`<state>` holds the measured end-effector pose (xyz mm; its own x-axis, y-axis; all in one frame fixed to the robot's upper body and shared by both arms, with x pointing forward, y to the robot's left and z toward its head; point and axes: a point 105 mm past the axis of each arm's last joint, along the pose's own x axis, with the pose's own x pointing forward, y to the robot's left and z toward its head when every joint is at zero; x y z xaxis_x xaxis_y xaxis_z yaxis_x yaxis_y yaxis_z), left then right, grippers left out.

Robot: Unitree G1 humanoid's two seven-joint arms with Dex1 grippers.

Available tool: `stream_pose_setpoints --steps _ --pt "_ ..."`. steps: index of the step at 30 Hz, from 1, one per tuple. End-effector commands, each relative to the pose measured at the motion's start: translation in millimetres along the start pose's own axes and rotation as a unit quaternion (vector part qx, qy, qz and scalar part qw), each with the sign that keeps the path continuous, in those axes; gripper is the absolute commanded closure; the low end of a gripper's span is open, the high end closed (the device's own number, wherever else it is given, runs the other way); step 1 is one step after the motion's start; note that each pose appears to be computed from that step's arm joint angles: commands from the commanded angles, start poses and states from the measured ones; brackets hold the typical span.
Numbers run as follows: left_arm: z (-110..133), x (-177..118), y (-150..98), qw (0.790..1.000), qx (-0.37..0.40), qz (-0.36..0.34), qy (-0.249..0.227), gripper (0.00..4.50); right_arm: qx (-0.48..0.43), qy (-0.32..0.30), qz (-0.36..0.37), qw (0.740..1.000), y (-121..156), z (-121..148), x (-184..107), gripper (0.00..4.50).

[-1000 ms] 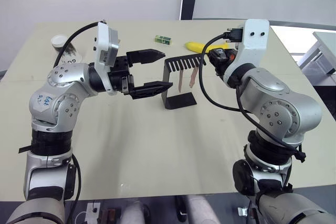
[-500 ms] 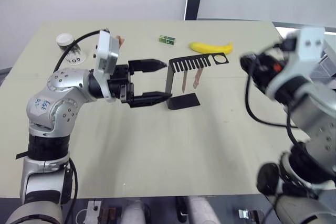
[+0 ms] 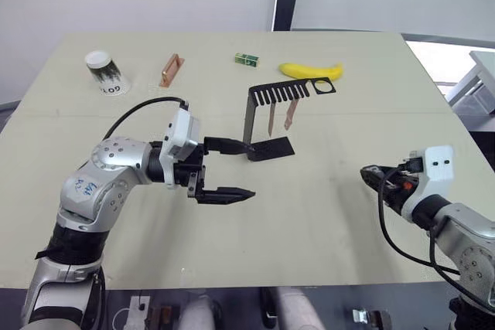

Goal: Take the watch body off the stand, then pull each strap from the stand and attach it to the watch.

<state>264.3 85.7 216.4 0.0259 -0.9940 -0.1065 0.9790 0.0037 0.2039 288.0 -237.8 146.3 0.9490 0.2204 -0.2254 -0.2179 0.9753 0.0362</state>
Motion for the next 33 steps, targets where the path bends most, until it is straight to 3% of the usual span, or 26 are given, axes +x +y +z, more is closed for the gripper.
stream_pose_setpoints --steps 1,7,19,25,28,33 --pt "8 3 -4 1.000 0.028 -0.006 -0.003 0.00 -0.008 -0.021 -0.004 1.000 -8 -4 10 2.90" --pt "8 2 -2 1.000 0.027 -0.005 -0.003 0.00 -0.001 -0.012 -0.008 1.000 -17 -25 28 2.90" --pt "8 0 3 1.000 0.026 0.003 -0.001 0.00 0.008 -0.011 0.004 1.000 -16 -29 31 2.90" --pt "7 -8 10 0.999 -0.017 0.030 -0.027 0.00 0.001 -0.013 0.023 1.000 -19 -21 20 0.15" --pt "0 -22 16 0.996 -0.048 0.065 -0.026 0.00 -0.013 -0.012 0.043 0.999 -26 -12 -2 0.06" --pt "-22 -62 15 0.988 -0.088 0.128 0.014 0.00 -0.041 0.004 0.081 0.996 -43 1 -55 0.06"
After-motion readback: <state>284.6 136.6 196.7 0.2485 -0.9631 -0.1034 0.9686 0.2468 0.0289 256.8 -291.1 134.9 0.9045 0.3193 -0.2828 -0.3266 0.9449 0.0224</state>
